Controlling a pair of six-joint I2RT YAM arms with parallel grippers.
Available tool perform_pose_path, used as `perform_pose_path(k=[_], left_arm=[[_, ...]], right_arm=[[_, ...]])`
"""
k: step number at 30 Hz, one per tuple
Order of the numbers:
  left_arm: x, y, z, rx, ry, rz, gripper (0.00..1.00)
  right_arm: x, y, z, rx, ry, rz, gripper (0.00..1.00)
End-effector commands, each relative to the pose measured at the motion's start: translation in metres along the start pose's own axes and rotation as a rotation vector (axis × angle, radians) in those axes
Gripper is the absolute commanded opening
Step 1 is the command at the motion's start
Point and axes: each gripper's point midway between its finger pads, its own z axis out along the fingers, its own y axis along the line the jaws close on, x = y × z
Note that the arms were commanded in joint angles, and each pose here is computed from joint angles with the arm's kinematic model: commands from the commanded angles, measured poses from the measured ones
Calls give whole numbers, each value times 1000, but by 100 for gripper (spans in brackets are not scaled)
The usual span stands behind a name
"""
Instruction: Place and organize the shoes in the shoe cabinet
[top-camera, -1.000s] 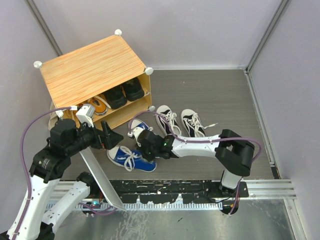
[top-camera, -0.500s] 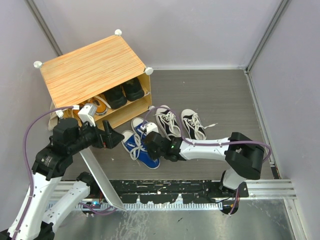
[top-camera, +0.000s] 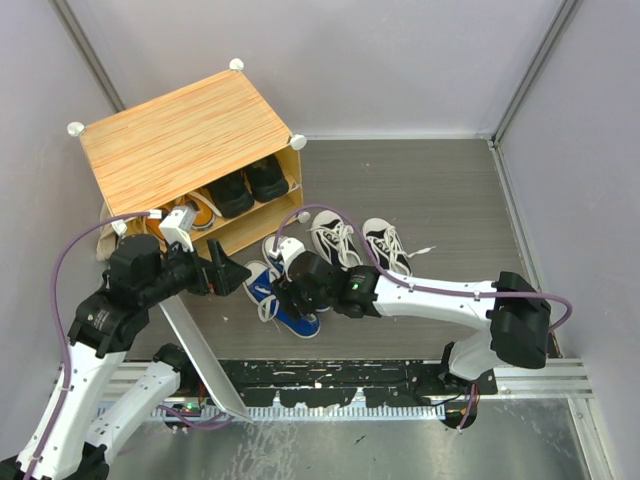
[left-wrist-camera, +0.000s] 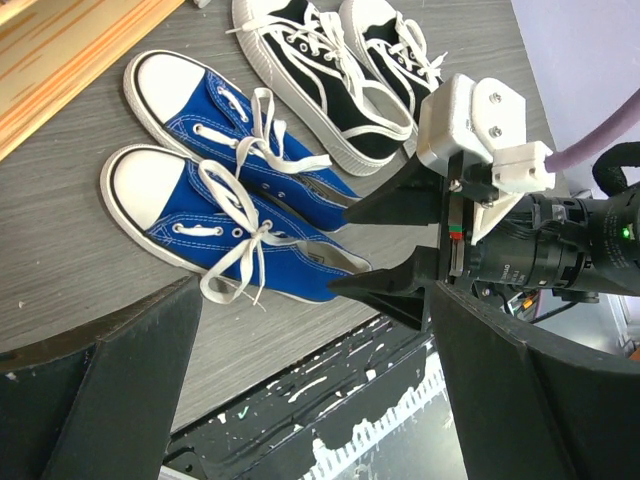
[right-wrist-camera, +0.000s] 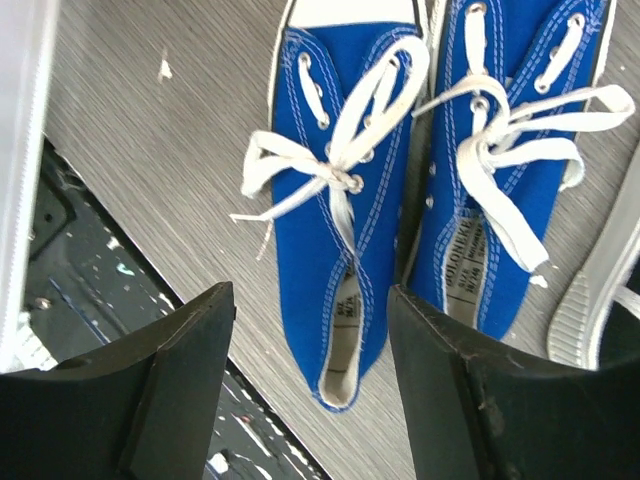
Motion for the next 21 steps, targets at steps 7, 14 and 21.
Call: perform_pose_path(k=[7, 14, 21], left_arm=[[-9, -8, -1, 44, -50, 25, 98], [-6, -6, -1, 38, -46, 26, 98], [-4, -4, 0, 30, -42, 29, 98]], right_arm=[[16, -20, 3, 69, 112, -137, 69], [29, -30, 15, 89, 135, -137, 70], [42, -38, 30, 94, 151, -141, 69]])
